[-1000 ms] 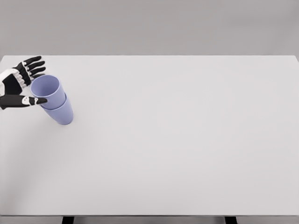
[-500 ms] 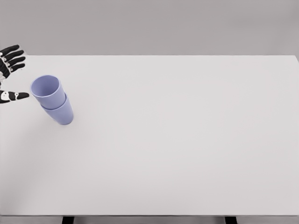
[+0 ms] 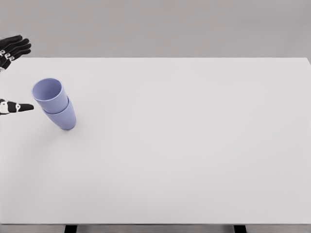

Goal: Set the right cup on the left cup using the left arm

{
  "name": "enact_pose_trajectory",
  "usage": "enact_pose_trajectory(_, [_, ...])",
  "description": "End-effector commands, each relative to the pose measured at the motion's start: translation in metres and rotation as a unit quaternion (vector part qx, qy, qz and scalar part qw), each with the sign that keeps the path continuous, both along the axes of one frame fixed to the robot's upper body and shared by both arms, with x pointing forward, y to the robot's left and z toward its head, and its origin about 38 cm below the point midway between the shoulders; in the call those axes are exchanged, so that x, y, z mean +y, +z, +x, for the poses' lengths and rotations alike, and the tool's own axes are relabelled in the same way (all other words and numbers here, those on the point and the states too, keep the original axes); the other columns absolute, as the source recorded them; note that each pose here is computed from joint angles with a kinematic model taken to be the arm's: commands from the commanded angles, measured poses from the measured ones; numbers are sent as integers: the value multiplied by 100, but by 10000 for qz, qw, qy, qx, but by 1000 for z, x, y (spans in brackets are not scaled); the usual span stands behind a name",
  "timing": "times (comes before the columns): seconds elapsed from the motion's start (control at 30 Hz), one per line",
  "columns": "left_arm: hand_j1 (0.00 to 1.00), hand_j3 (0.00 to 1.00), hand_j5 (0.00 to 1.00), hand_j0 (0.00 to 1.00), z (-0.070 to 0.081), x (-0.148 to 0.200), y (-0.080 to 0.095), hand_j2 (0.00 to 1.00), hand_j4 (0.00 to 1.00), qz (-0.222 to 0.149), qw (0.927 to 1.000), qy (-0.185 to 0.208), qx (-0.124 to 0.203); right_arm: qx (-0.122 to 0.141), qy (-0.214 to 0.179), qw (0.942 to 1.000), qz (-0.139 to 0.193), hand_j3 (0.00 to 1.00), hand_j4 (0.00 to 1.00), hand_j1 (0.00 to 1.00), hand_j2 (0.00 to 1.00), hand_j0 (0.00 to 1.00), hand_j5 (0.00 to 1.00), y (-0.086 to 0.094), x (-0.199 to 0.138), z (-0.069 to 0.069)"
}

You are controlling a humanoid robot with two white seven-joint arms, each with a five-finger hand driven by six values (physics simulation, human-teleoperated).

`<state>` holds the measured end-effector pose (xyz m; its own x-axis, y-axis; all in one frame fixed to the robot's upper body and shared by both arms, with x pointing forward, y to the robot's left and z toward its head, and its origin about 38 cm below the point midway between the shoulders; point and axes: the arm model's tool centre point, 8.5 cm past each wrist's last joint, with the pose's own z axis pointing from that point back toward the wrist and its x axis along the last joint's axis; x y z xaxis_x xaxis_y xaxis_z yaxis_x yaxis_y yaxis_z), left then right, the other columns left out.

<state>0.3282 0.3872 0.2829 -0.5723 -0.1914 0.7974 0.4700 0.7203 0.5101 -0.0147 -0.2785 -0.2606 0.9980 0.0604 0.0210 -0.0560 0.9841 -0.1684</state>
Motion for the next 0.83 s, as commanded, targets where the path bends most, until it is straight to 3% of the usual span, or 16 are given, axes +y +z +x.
enact_pose_trajectory(0.0, [100, 100, 100, 100, -9, -17, -4, 100, 100, 213, 9966, -412, -677, 0, -1, 10000, 1, 100, 100, 100, 100, 100, 100, 0, 0, 0])
enact_pose_trajectory(0.07, [100, 100, 100, 100, -15, -24, -8, 100, 100, 217, 9932, -591, -982, 0, -1, 10000, 1, 100, 100, 100, 100, 100, 100, 0, 0, 0])
enact_pose_trajectory(0.17, [100, 100, 100, 100, -15, -29, -15, 100, 100, 248, 9935, -660, -893, 0, -1, 10000, 1, 100, 100, 100, 100, 100, 100, 0, 0, 0])
enact_pose_trajectory(0.2, [100, 100, 100, 100, -14, -32, -19, 100, 100, 456, 9928, -672, -880, 0, -1, 10000, 1, 100, 100, 100, 100, 100, 100, 0, 0, 0])
enact_pose_trajectory(0.3, [100, 100, 100, 100, -11, -52, -32, 100, 100, 491, 9915, -965, -721, 0, -1, 10000, 1, 100, 100, 100, 100, 100, 100, 0, 0, 0])
enact_pose_trajectory(0.37, [100, 100, 100, 100, -3, -69, -27, 100, 100, 507, 9879, -1202, -836, 0, -1, 10000, 1, 100, 100, 100, 100, 100, 100, 0, 0, 0])
enact_pose_trajectory(0.8, [100, 100, 100, 100, -4, -68, -28, 100, 100, 507, 9882, -1178, -833, 0, -1, 10000, 1, 100, 100, 100, 100, 100, 100, 0, 0, 0])
